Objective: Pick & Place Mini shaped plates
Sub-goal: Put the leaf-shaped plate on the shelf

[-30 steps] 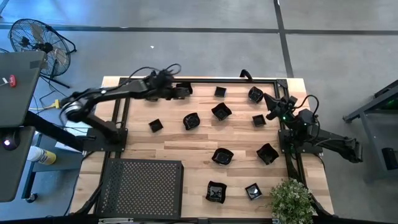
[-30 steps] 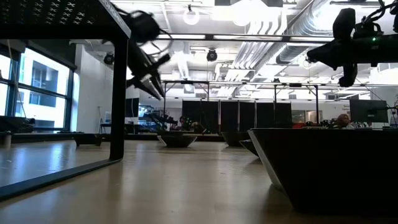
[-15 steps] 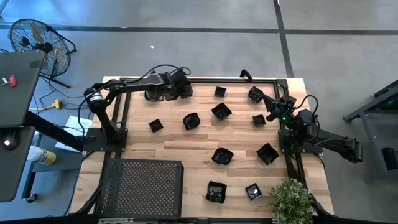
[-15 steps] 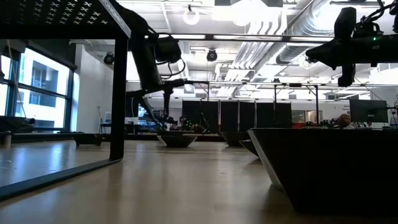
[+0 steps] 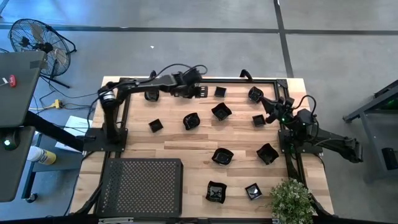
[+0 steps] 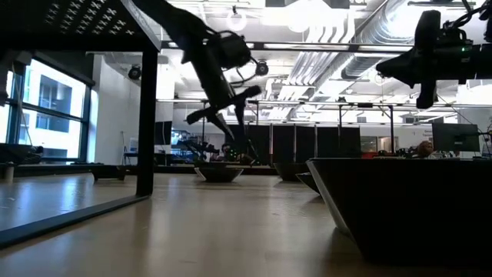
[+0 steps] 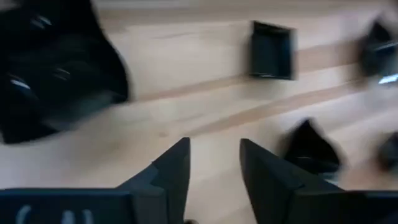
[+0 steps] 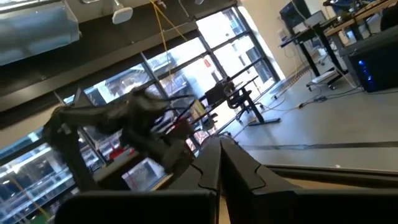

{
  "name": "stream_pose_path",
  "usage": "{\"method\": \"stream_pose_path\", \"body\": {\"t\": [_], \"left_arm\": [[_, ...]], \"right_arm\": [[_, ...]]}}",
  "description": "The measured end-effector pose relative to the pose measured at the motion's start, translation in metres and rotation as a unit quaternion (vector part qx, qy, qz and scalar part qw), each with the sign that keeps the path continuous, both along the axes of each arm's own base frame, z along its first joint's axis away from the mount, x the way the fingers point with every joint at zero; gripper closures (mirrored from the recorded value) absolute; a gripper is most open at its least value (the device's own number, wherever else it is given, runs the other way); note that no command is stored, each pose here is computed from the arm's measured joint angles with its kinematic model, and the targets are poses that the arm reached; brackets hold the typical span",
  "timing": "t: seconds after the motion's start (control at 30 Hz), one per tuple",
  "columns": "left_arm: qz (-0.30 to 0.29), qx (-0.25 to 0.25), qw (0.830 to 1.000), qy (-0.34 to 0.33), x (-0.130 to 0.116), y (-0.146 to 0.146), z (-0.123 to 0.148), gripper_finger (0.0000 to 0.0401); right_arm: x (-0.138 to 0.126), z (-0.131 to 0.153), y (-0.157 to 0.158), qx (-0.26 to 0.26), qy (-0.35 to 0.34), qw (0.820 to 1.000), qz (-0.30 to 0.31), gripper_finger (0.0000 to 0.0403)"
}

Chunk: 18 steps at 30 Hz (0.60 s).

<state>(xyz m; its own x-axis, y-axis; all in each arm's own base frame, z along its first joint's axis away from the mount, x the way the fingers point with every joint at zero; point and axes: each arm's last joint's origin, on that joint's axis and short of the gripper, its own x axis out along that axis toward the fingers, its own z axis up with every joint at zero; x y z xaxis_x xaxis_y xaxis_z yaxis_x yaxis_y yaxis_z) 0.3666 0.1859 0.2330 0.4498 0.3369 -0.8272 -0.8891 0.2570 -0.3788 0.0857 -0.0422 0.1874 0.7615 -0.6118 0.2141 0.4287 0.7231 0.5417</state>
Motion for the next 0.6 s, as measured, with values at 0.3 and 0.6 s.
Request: {"method": "stream_pose_path", "body": {"t": [0.3,0.6], "left_arm": [[-0.052,0.002,0.993,0.109,0.020,0.009,0.001,0.0286],[-0.082,-0.011,0.989,0.125,0.003,-0.003,0.041,0.0286]], "right_arm": [[0.001,-0.001,0.001,-0.003,0.006,1.000,0.015,0.0402],[0.001,-0.001,0.000,-0.002,0.009,1.000,0.016,0.0402]]}}
